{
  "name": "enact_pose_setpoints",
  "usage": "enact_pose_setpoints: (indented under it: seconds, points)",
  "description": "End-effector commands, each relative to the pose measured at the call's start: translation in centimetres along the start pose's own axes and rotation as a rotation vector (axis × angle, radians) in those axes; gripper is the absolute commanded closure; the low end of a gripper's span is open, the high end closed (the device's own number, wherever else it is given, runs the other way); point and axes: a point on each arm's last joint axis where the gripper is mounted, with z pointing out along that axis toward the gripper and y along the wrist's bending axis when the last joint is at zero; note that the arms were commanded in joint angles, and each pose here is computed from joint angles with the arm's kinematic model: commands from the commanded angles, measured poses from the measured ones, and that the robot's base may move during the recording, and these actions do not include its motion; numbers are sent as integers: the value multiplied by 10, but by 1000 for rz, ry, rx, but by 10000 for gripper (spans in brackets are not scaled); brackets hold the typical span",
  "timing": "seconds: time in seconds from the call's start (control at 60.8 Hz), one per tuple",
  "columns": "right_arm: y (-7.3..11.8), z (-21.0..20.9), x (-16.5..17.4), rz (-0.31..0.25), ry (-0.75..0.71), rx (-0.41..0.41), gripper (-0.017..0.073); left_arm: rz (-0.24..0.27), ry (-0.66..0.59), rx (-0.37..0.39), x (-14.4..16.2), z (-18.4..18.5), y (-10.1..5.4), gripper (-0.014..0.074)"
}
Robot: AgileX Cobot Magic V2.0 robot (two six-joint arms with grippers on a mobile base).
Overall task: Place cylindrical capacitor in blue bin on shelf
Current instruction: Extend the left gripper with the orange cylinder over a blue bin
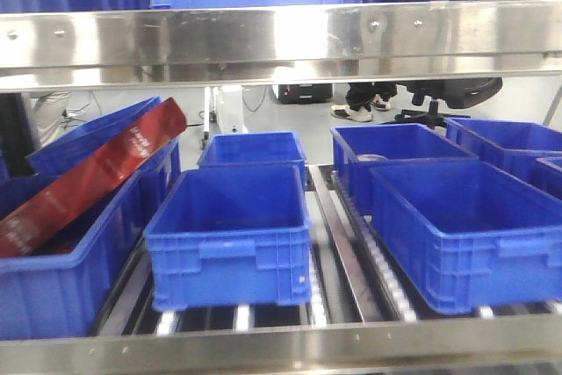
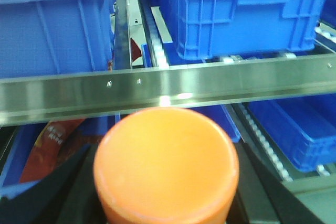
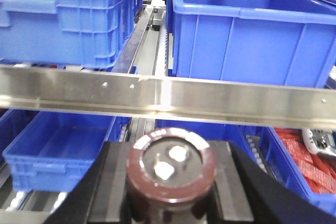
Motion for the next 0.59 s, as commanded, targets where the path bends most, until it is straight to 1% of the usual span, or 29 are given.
enact_pose_setpoints:
  seconds: [0.0,0.576]
  points:
    - [0,-1,-3,-6,-27,4,712,-4,-31,9,-4,-2,-1,704]
    - [0,-1,-3,-6,-27,4,712,-4,-30,9,-4,-2,-1,704]
